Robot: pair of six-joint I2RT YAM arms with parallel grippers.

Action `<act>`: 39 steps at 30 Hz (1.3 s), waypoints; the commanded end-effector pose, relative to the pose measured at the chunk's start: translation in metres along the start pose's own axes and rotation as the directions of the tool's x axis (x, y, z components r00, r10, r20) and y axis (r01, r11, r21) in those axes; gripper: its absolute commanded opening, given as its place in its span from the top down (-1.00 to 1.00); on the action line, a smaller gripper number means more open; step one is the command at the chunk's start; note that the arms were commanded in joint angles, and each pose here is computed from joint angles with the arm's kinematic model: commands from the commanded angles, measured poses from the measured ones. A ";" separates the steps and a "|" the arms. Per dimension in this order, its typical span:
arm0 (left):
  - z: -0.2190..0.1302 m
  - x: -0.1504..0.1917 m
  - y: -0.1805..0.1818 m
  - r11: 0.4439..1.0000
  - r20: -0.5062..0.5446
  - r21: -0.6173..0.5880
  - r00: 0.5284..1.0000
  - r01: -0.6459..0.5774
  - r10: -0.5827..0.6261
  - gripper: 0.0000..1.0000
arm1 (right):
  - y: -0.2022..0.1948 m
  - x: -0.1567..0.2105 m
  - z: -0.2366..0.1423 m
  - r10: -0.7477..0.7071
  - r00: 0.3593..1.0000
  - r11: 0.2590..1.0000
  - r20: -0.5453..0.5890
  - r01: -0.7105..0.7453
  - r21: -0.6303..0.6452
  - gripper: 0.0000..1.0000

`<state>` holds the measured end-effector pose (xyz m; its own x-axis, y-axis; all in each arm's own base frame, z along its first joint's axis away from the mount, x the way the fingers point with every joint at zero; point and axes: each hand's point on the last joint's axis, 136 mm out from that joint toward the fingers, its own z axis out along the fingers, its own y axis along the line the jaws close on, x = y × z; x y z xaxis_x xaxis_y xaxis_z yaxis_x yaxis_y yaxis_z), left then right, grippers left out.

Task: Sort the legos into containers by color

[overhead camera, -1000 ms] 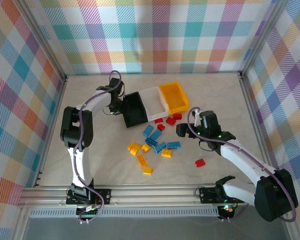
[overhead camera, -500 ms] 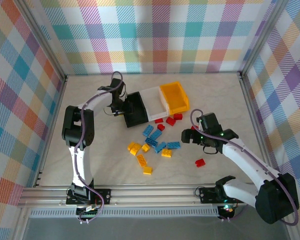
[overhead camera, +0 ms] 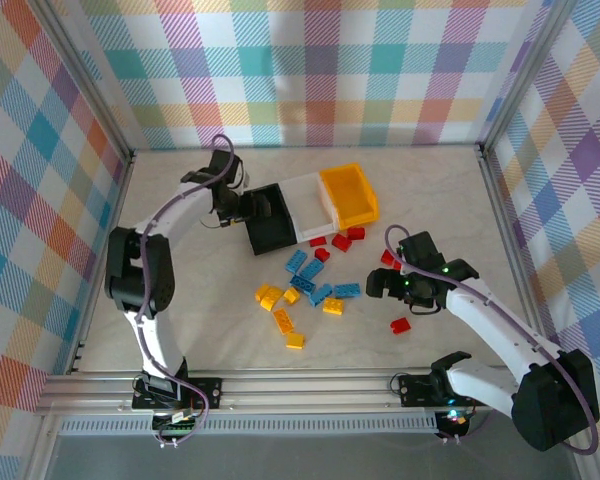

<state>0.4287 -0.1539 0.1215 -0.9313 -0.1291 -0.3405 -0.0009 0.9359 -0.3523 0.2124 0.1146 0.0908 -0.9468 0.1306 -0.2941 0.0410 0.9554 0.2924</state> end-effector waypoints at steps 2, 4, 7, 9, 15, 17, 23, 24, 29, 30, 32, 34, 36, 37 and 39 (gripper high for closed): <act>-0.033 0.003 -0.006 0.998 0.067 0.043 0.997 0.038 -0.041 -0.63 | -0.005 0.013 0.001 0.039 0.998 0.999 -0.047 -0.038 0.017 -1.00; -0.042 0.007 -0.008 0.997 0.087 0.064 0.995 0.051 -0.056 -0.67 | -0.009 0.013 0.002 0.056 0.997 0.998 -0.047 -0.054 0.042 -1.00; -0.051 0.018 -0.011 0.992 0.099 0.099 0.992 0.073 -0.083 -0.68 | -0.014 0.015 0.005 0.081 0.995 0.994 -0.055 -0.077 0.072 -0.99; -0.055 0.026 -0.011 0.989 0.104 0.119 0.989 0.089 -0.101 -0.69 | -0.018 0.018 0.008 0.095 0.994 0.992 -0.063 -0.089 0.090 -0.99; -0.064 0.051 -0.010 0.975 0.118 0.177 0.981 0.132 -0.154 -0.70 | -0.031 0.025 0.012 0.154 0.986 0.979 -0.061 -0.143 0.147 -1.00; -0.065 0.059 -0.010 0.973 0.118 0.186 0.980 0.136 -0.160 -0.70 | -0.033 0.025 0.012 0.169 0.984 0.975 -0.053 -0.159 0.158 -1.00; -0.067 0.080 -0.002 0.975 0.111 0.176 0.981 0.137 -0.158 -0.73 | -0.041 0.030 0.015 0.208 0.977 0.962 -0.047 -0.196 0.189 -0.99; -0.067 0.082 -0.001 0.975 0.110 0.173 0.981 0.139 -0.159 -0.74 | -0.042 0.032 0.016 0.212 0.976 0.960 -0.048 -0.199 0.196 -0.99; -0.062 0.090 0.001 0.973 0.092 0.178 0.982 0.146 -0.164 -0.77 | -0.041 0.034 0.021 0.224 0.972 0.959 -0.065 -0.208 0.193 -0.99; -0.062 0.090 0.001 0.972 0.091 0.181 0.982 0.148 -0.166 -0.78 | -0.041 0.036 0.021 0.227 0.971 0.958 -0.071 -0.209 0.194 -0.99; -0.061 0.091 0.000 0.972 0.091 0.184 0.982 0.148 -0.167 -0.78 | -0.042 0.039 0.023 0.236 0.969 0.955 -0.077 -0.217 0.201 -1.00; -0.061 0.092 0.000 0.971 0.094 0.188 0.981 0.150 -0.169 -0.78 | -0.044 0.044 0.025 0.245 0.966 0.952 -0.084 -0.223 0.208 -0.99; -0.059 0.092 -0.001 0.969 0.094 0.194 0.980 0.153 -0.174 -0.79 | -0.044 0.050 0.030 0.252 0.962 0.949 -0.101 -0.225 0.222 -0.98; -0.058 0.094 -0.001 0.969 0.090 0.196 0.981 0.154 -0.174 -0.79 | -0.044 0.051 0.032 0.251 0.962 0.948 -0.109 -0.222 0.229 -0.97; -0.056 0.095 -0.003 0.968 0.086 0.200 0.982 0.150 -0.170 -0.79 | -0.043 0.053 0.035 0.246 0.962 0.948 -0.117 -0.214 0.235 -0.97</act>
<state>0.3237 -0.1413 0.1358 -0.8809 -0.3206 -0.3481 -0.0919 0.8374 -0.5388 0.1763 0.0891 0.0373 -0.9421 0.3106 -0.1265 0.2923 0.9454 0.1443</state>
